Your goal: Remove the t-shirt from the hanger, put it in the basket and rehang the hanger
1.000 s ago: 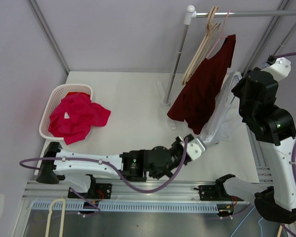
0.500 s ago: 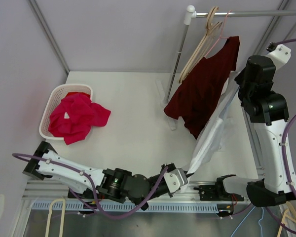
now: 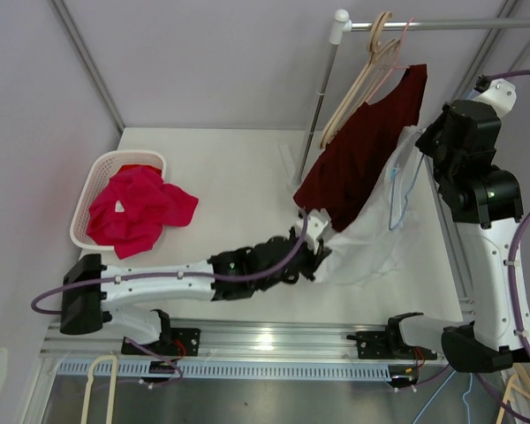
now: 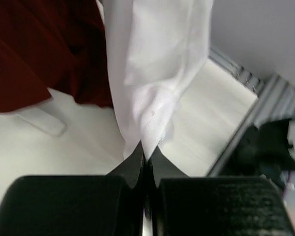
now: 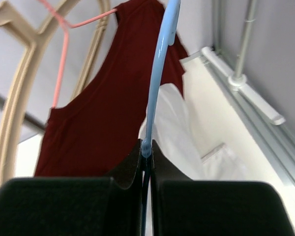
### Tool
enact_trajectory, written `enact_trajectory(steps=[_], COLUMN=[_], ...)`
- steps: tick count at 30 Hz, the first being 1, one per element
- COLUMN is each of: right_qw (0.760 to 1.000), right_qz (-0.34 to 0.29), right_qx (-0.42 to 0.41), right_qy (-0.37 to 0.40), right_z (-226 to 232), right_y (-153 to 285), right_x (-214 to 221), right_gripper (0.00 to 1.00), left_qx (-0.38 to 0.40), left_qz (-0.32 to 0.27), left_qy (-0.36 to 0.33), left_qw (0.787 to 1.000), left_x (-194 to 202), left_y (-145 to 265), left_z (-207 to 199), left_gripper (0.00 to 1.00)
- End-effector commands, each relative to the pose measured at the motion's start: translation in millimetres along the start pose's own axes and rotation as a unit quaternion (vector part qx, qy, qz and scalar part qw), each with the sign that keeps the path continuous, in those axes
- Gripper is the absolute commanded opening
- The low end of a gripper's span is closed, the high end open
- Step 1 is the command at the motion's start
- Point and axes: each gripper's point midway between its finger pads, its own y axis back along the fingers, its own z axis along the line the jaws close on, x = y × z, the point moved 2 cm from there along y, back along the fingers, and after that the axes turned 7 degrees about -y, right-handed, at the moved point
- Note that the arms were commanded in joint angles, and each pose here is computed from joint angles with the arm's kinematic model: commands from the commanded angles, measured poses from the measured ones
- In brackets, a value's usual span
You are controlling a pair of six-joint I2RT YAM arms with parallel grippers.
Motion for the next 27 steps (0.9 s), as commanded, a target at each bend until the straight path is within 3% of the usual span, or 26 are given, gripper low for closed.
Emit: enact_trajectory(steps=[1,2,3,5,7,11,15,20,23,24,26,27], right_qw=[0.996,0.994,0.991,0.989,0.990,0.997,0.992,0.986,0.986,0.986,0.987,0.986], right_qz=[0.000,0.010,0.032,0.046,0.042,-0.039,-0.121,-0.160,-0.162,-0.148,-0.146,-0.141], right_qx=[-0.086,-0.103,-0.123,-0.132,-0.129,-0.069,-0.008,-0.006,-0.019,-0.056,-0.057,-0.077], right_qy=[-0.028,-0.036,-0.034,-0.037,-0.034,-0.019,0.013,0.040,0.043,0.049,0.041,0.044], right_z=[18.6,23.1,27.0,25.7,22.3,-1.5,-16.8,-4.6,-3.0,6.9,4.5,10.5], right_y=[36.2,43.3,50.7,60.2,64.0,59.5,48.3,18.5,-8.4,-15.2,-35.9,-41.1], right_x=[-21.2,-21.6,-13.8,-7.6,-6.1,-30.4,-59.6,-87.0,-96.7,-95.6,-107.6,-109.2], right_gripper=[0.00,0.00,0.00,0.00,0.00,0.00,0.00,0.00,0.00,0.00,0.00,0.00], left_qx=[0.019,0.014,0.000,0.000,0.015,0.040,0.086,0.075,0.030,-0.002,-0.023,-0.063], left_qz=[-0.031,-0.031,0.019,0.020,0.061,0.076,0.075,0.021,-0.087,-0.060,-0.142,-0.137], left_qy=[0.064,0.081,0.086,0.127,0.138,0.150,0.133,0.079,0.068,0.071,0.075,0.081], left_qw=[0.997,0.996,0.996,0.992,0.988,0.985,0.985,0.994,0.993,0.996,0.987,0.985], left_x=[-68.9,-87.8,-67.1,-99.6,-87.4,-68.9,-69.0,-142.2,-245.6,-240.2,-305.9,-306.7], left_y=[-16.1,-20.4,-36.3,-47.0,-63.8,-66.6,-38.7,22.3,66.0,58.9,98.6,90.4], left_z=[12.7,19.2,35.8,43.4,46.8,34.8,8.9,23.4,60.7,86.6,109.9,140.8], left_gripper=[0.01,0.01,0.01,0.01,0.01,0.01,0.01,0.01,0.01,0.01,0.01,0.01])
